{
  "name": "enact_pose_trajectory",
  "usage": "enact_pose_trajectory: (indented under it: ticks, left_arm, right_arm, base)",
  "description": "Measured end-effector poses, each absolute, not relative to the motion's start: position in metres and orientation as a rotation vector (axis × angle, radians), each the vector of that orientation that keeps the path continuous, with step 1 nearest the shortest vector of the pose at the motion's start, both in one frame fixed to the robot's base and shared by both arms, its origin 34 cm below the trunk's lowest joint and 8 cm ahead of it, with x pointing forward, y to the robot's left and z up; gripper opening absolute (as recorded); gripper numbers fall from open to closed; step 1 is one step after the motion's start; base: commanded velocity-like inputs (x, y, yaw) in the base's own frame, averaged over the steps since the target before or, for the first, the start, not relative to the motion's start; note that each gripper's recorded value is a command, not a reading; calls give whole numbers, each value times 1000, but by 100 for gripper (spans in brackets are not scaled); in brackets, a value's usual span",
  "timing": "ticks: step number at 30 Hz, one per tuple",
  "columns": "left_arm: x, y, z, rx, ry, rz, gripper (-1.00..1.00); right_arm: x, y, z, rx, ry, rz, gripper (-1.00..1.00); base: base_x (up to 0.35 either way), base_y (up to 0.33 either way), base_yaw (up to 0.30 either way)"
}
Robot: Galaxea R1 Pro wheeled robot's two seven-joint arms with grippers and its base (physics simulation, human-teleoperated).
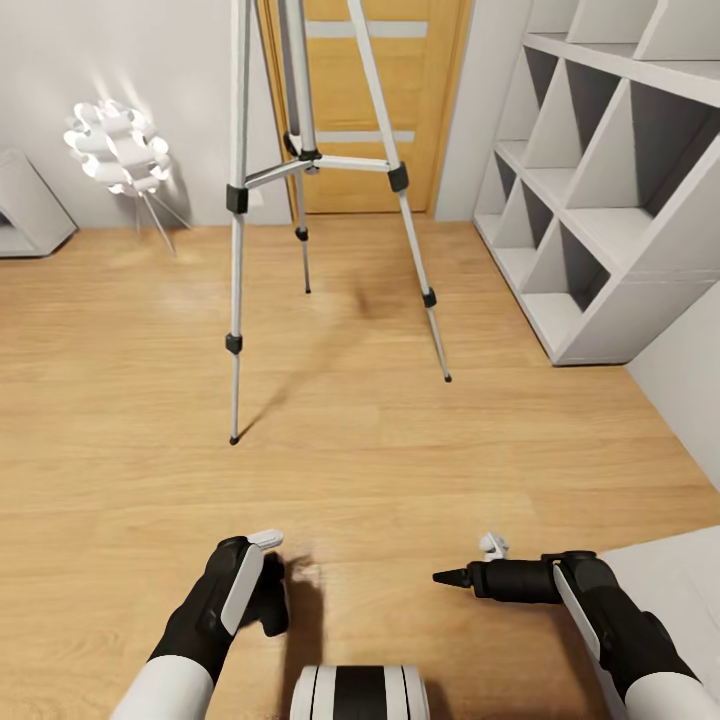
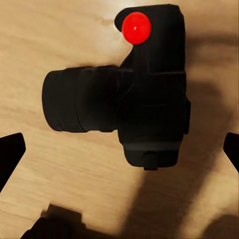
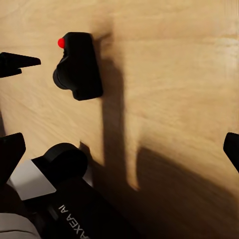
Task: Attach the digital camera to the camera tripod in the bedroom.
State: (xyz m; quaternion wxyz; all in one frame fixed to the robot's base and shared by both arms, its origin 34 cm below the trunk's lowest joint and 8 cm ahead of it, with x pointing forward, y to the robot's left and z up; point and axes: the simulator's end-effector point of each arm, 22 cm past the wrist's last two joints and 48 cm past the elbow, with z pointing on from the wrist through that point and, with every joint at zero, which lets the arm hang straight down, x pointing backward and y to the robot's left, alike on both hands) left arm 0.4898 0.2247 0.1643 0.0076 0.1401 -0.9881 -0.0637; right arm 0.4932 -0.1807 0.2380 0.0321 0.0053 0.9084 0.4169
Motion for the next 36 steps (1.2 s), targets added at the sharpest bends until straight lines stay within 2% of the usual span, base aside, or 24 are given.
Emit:
enact_pose_trajectory:
  ticks: [36]
  left_arm:
    - [445, 223, 113, 410, -2965, -214, 100]
  right_arm:
    - [458, -181, 185, 103, 2901, 1327, 100]
  base:
    - [0, 0, 0]
